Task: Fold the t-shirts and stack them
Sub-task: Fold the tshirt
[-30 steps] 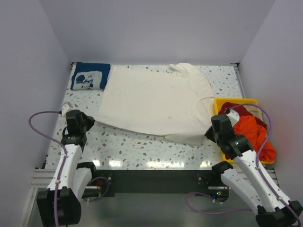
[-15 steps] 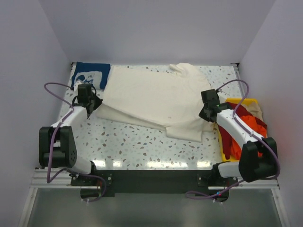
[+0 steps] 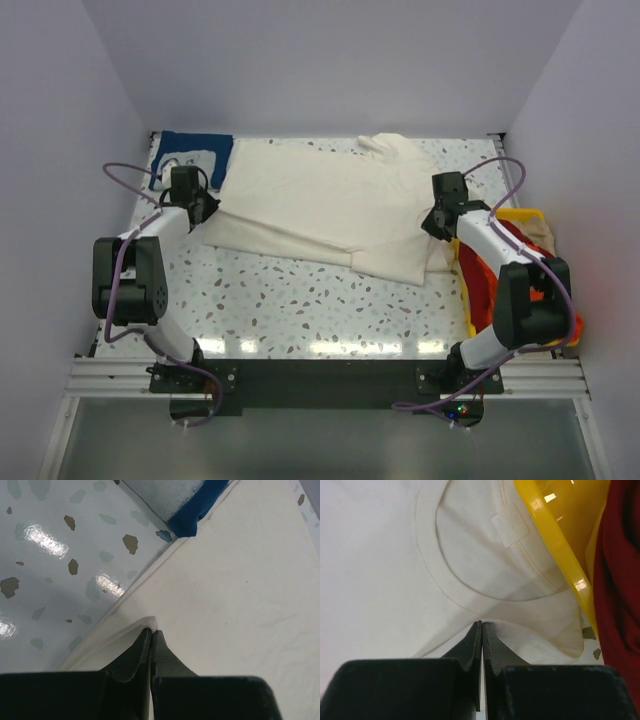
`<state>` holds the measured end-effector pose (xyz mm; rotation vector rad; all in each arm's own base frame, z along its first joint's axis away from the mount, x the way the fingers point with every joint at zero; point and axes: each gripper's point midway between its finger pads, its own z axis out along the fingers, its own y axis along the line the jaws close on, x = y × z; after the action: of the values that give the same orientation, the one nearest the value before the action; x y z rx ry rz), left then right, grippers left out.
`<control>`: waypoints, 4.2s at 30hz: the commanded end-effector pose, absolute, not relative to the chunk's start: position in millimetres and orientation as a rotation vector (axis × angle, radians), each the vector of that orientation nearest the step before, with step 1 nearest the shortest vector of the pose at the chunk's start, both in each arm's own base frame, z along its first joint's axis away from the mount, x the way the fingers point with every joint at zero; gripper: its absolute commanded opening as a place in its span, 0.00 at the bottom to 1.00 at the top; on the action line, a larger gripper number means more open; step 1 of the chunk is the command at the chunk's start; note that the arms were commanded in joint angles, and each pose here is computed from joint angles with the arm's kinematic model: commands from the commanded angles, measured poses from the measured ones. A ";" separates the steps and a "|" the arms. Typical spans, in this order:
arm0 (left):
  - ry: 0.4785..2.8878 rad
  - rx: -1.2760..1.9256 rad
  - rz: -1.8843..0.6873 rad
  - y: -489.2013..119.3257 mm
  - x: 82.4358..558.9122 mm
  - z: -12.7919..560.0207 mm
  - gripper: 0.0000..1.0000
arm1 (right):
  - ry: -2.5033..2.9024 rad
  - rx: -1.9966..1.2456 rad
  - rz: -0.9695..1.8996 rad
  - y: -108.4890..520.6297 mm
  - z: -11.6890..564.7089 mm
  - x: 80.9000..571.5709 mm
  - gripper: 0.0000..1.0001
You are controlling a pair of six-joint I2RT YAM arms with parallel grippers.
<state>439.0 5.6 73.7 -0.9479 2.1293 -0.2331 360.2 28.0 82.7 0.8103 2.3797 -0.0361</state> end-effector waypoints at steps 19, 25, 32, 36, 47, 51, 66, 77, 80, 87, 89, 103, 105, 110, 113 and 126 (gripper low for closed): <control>2.074 -0.890 -0.259 5.4 478.4 79.7 0.18 | 2.351 0.791 0.039 18.3 90.7 397.0 0.02; 2.020 -0.887 -0.219 15.3 471.5 103.2 0.55 | 2.321 0.716 0.075 21.1 113.6 403.4 0.55; 1.963 -0.920 -0.309 2.0 441.1 111.7 0.50 | 2.338 0.642 0.196 41.7 125.1 371.2 0.62; 1.942 -0.884 -0.386 -20.6 425.7 112.9 0.47 | 2.380 0.609 0.226 55.6 101.9 331.4 0.61; 1.935 -0.839 -0.481 -42.4 403.9 107.2 0.44 | 2.413 0.714 0.194 57.0 57.7 265.2 0.60; 1.929 -0.823 -0.487 -42.8 403.6 112.4 0.44 | 2.404 0.728 0.242 63.5 49.4 268.8 0.58; 1.938 -0.813 -0.492 -44.3 403.3 110.0 0.42 | 2.419 0.766 0.296 72.7 32.7 271.4 0.27; 1.955 -0.815 -0.492 -45.7 408.7 102.5 0.42 | 2.372 0.699 0.334 82.5 86.2 313.2 0.00; 1.962 -0.817 -0.491 -46.0 410.8 99.4 0.42 | 2.365 0.684 0.355 88.6 102.7 336.5 0.00; 1.977 -0.826 -0.486 -46.4 416.2 92.0 0.42 | 2.357 0.701 0.403 97.0 119.4 405.4 0.00; 1.982 -0.829 -0.489 -47.5 418.4 90.5 0.42 | 2.375 0.722 0.391 94.5 108.9 420.9 0.00; 2.001 -0.859 -0.456 -43.8 429.7 79.4 0.42 | 2.279 0.826 0.574 95.0 108.1 500.1 0.00; 1.998 -0.866 -0.448 -42.0 432.5 79.7 0.42 | 2.274 0.824 0.589 96.2 108.6 500.9 0.00; 1.965 -0.954 -0.322 -22.1 443.7 84.6 0.44 | 2.276 0.819 0.596 96.7 106.4 494.6 0.00; 1.983 -1.020 -0.201 -7.7 451.1 80.7 0.44 | 2.269 0.817 0.592 95.6 106.2 491.5 0.00; 2.115 -1.148 0.063 7.7 464.6 58.0 0.43 | 2.258 0.821 0.644 101.5 103.5 492.2 0.00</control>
<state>467.0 1.4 58.3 -1.0980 2.1109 -0.0276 483.1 97.1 74.4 0.8479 2.3377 0.5665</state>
